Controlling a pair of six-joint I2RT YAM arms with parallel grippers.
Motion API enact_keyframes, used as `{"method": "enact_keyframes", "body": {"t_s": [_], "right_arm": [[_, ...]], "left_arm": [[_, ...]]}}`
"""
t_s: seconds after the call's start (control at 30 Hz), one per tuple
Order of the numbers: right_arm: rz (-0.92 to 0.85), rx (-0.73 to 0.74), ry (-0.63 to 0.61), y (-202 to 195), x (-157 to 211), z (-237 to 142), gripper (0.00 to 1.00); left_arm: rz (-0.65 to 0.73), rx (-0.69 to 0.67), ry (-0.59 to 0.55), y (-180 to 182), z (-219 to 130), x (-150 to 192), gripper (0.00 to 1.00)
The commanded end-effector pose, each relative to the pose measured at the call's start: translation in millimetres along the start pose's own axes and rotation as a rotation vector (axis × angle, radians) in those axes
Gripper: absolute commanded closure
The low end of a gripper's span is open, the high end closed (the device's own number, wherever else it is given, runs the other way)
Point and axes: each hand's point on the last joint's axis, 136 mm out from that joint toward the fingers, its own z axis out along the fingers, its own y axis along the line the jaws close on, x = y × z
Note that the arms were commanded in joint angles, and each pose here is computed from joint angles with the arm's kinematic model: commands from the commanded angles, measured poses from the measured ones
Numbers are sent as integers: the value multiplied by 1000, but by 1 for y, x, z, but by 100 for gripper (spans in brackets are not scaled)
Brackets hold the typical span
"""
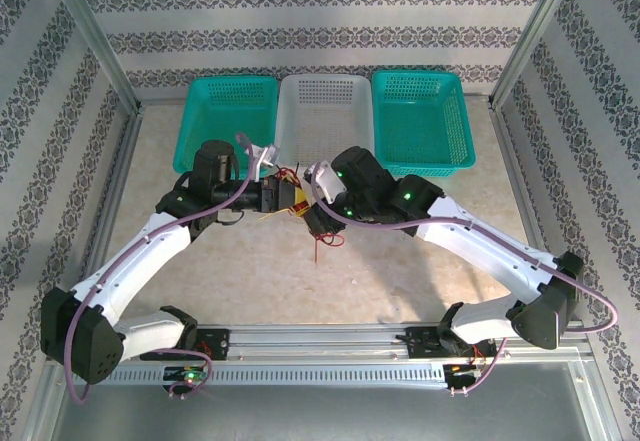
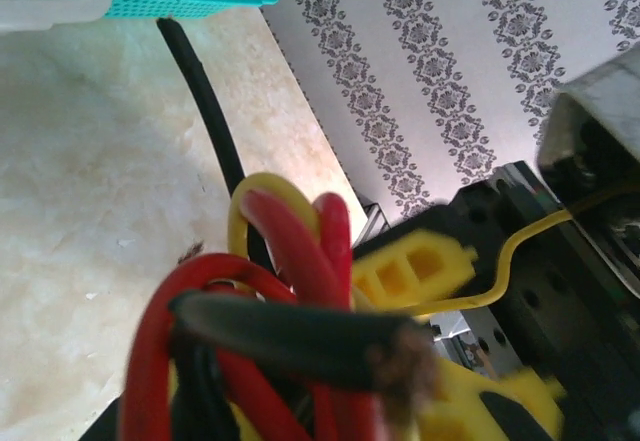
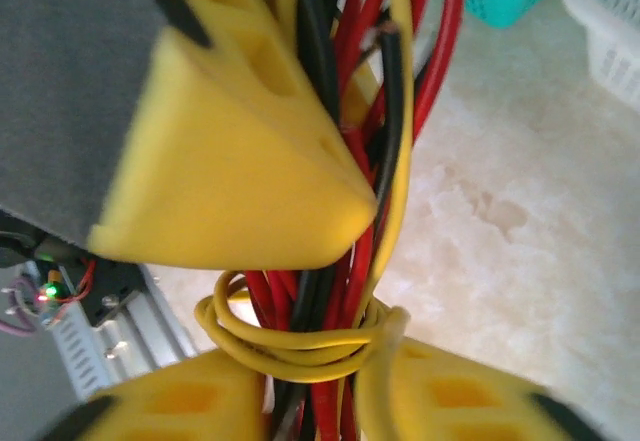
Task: Untangle the cables
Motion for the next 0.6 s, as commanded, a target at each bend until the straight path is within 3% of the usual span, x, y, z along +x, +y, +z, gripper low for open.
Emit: {"method": "enact_keyframes", "body": {"t_s": [0.0,0.1,0.2,0.3,0.4,0.57], "right_arm": [[-17,140,-186,-14,-32,-41,34],[-6,351,-333,-44,-31,-83,10],[49,476,-474,-68,-22,-122,6],[169,316,-543,-62,-19,-142,4],[262,115,-479,-49,-30,-134,17],[293,5,-443,-34,-64,-111,23]], "left_arm": [[-36,-18,-118,9,-5,-23,100],[-124,-45,-233,30,-18,-44,100],[-131,-27,-321,34,-29,-55,100],[-105,11,-321,27,-29,-58,100],[-92,27,-314,22,-28,-59,100],[-70,66,-297,10,-29,-62,100]]}}
